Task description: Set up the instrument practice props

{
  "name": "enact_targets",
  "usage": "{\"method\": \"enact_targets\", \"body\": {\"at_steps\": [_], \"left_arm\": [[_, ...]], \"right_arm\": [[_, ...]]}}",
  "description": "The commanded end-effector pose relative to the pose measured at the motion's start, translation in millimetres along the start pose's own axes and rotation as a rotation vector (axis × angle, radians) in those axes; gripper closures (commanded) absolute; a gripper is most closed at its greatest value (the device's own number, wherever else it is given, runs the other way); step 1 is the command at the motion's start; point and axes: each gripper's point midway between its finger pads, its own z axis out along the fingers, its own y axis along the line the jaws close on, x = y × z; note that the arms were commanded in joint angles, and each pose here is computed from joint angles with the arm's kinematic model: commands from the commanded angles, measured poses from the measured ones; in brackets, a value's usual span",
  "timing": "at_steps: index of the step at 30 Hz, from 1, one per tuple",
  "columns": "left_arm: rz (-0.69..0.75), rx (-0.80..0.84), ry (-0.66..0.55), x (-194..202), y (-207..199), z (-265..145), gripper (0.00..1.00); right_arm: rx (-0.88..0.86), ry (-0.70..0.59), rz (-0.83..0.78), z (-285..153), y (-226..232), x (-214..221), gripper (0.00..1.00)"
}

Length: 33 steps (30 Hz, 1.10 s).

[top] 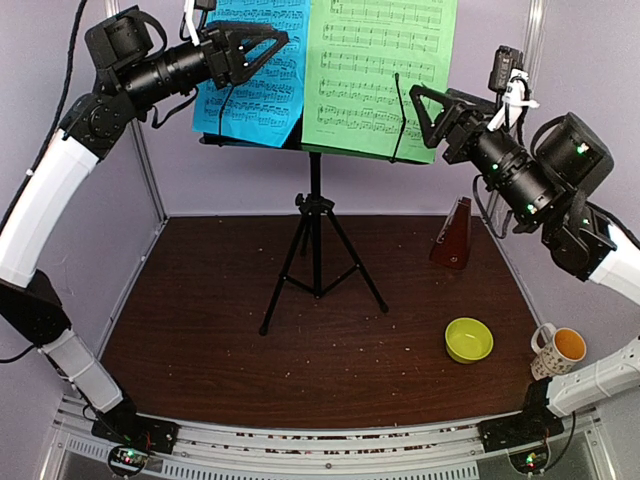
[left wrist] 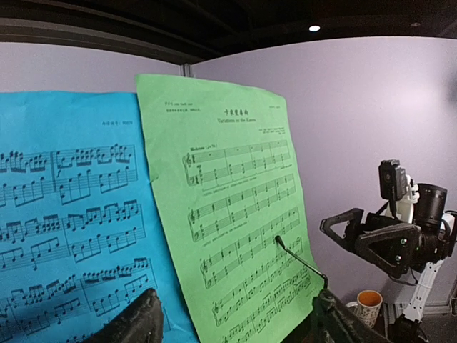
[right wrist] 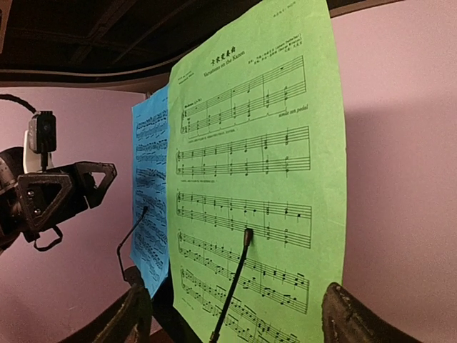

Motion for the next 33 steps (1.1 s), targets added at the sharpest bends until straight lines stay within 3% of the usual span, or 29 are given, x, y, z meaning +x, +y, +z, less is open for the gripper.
{"method": "enact_targets", "body": {"at_steps": [1, 5, 10, 15, 23, 33], "left_arm": [[-0.005, -0.078, -0.019, -4.4, 6.7, -25.0, 0.26], [-0.046, -0.13, -0.012, 6.3, 7.2, -49.6, 0.25], [-0.101, -0.197, 0.032, 38.8, 7.2, -75.0, 0.24], [-0.169, -0.257, 0.074, 83.0, 5.8, -97.7, 0.23], [-0.224, -0.339, 0.092, 116.9, 7.9, -121.3, 0.19], [-0.284, -0.347, 0.109, 141.3, 11.6, -117.8, 0.17]], "right_arm": [[-0.008, 0.026, -0.021, -14.0, -4.4, 1.6, 0.12], [-0.003, 0.065, -0.028, -30.7, -12.0, 6.1, 0.02], [0.085, 0.144, -0.024, -58.1, -37.5, 26.4, 0.0], [0.252, 0.234, -0.031, -87.2, -81.1, 55.7, 0.0], [0.607, 0.346, -0.007, -122.2, -172.7, 122.1, 0.0], [0.929, 0.459, -0.06, -94.4, -255.6, 170.7, 0.0]]}}
